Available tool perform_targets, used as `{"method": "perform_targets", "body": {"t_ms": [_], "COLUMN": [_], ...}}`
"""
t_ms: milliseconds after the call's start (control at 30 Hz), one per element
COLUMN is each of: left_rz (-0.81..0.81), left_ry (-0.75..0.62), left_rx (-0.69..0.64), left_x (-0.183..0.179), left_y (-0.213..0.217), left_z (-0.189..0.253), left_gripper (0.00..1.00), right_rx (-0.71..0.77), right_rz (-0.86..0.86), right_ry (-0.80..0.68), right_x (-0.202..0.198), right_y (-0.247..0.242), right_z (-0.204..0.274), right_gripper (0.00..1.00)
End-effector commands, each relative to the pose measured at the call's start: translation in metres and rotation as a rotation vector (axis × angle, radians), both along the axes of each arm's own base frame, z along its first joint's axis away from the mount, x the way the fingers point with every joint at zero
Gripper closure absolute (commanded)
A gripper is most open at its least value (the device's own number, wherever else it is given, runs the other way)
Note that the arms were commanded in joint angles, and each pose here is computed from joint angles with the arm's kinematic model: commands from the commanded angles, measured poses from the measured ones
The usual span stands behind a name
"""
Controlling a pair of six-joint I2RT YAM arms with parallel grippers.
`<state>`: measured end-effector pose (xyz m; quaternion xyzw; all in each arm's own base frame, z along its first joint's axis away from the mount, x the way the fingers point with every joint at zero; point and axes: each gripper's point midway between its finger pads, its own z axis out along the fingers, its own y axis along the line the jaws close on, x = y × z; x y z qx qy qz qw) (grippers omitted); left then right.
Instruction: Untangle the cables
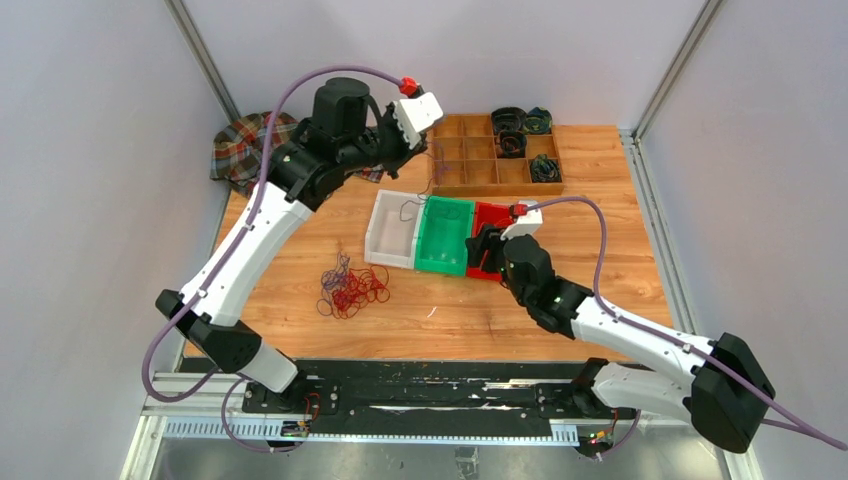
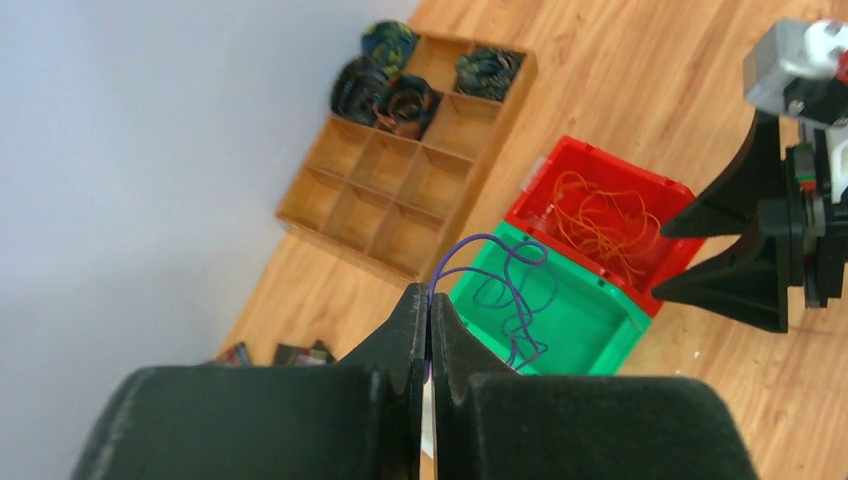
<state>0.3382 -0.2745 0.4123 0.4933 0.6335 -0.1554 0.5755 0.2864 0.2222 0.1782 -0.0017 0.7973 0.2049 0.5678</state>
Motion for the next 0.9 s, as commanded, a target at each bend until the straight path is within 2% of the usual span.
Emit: {"method": "perform_targets", "body": {"t_ms": [0,133,400,633,867], "left_rz": [-0.037,-0.066,-0.046,0.01,0.03], "left_ry": [0.077,0.151,0.209,0.198,0.203], "left_rx": [-0.021,-0.03,0.017,0.047,0.053], "left_x": [0.005,0.009,0.025,0.049,0.07], "left_y": [-0.02,-0.037,-0.05,-0.056,-0.067], "left_z": [-0.025,-0.043,-0.081,-0.123,-0.146], "left_gripper": [1.0,1.0,1.0,1.0,1.0], "right_rx": [0.014,0.014,0.01,0.033,0.032], "right_rz": [-0.088,-0.098,-0.116,-0.15,-0.169], "right_ry": [-0.006,0.001,-0.011,-0.017,-0.009], "right_x": [0.004,0.002,-0.001,-0.004,-0.003], "right_y": [-0.021,-0.025,-0.038,-0.05,-0.059], "right_z": [0.0,-0.004,-0.003,-0.002,-0.007], "right_gripper": [0.43,0.43,0.43,0.43,0.43]}}
